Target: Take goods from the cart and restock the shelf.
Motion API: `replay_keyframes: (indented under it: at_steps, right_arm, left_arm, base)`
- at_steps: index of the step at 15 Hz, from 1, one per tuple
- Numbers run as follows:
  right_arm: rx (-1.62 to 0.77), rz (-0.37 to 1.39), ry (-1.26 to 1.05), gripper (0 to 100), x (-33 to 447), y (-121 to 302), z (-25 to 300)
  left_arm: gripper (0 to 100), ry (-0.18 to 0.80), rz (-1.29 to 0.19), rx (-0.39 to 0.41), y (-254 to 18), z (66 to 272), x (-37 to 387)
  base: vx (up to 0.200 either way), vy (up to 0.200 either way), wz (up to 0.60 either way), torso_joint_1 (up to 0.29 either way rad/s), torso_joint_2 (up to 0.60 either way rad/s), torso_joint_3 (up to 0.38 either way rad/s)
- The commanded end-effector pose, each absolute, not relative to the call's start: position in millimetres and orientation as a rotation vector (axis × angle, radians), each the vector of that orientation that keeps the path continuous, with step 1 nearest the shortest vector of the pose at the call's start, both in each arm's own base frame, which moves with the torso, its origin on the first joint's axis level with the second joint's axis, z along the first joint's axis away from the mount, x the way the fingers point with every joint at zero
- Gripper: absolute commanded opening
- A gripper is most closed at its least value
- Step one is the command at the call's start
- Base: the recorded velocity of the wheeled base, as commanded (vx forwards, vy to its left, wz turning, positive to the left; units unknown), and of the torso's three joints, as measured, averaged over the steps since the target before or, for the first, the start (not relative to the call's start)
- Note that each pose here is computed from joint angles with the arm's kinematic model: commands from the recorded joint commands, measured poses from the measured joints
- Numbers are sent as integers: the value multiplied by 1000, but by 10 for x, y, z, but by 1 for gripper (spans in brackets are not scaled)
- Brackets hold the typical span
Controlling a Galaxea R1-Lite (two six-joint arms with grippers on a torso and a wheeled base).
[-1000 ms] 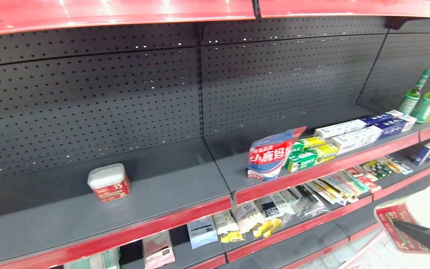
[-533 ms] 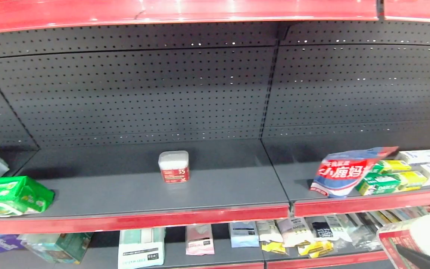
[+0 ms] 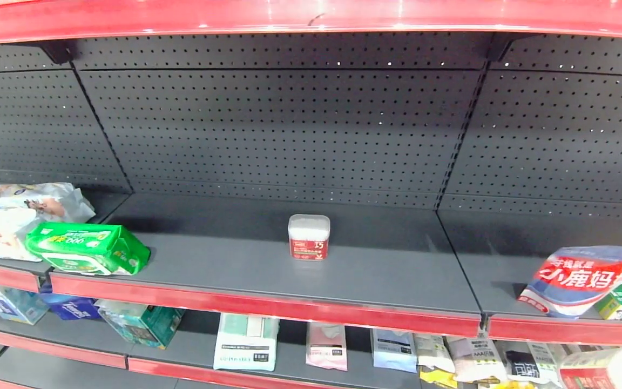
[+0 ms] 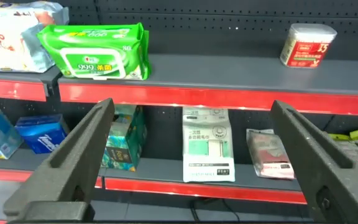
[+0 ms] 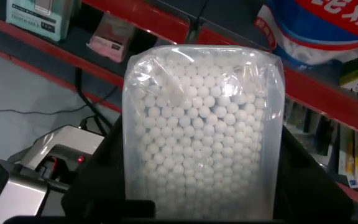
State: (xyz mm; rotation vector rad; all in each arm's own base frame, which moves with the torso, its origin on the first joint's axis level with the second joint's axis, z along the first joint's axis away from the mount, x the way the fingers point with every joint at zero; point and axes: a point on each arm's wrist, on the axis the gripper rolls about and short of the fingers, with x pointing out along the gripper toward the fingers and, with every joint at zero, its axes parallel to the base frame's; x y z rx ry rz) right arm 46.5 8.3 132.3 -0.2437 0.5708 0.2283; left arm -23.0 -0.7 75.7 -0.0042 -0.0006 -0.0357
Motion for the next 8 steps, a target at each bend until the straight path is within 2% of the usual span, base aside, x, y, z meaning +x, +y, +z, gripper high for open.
replay_keyframes:
  at_steps: [1, 4, 8]
  right_arm:
    - [-237, 218, 523, 0, 365, 63, 1340]
    - [-231, 126, 538, 0, 248, 19, 1284]
    - [-225, 99, 531, 0, 218, 10, 1279]
  left_arm:
    - [100, 2, -35, -5, -7, 756, -229]
    - [100, 2, -35, -5, -7, 756, -229]
    - [100, 21, -43, 0, -7, 760, -214]
  base:
    - [0, 0, 0, 0, 0, 0]
    - [0, 0, 0, 0, 0, 0]
    - [0, 0, 0, 0, 0, 0]
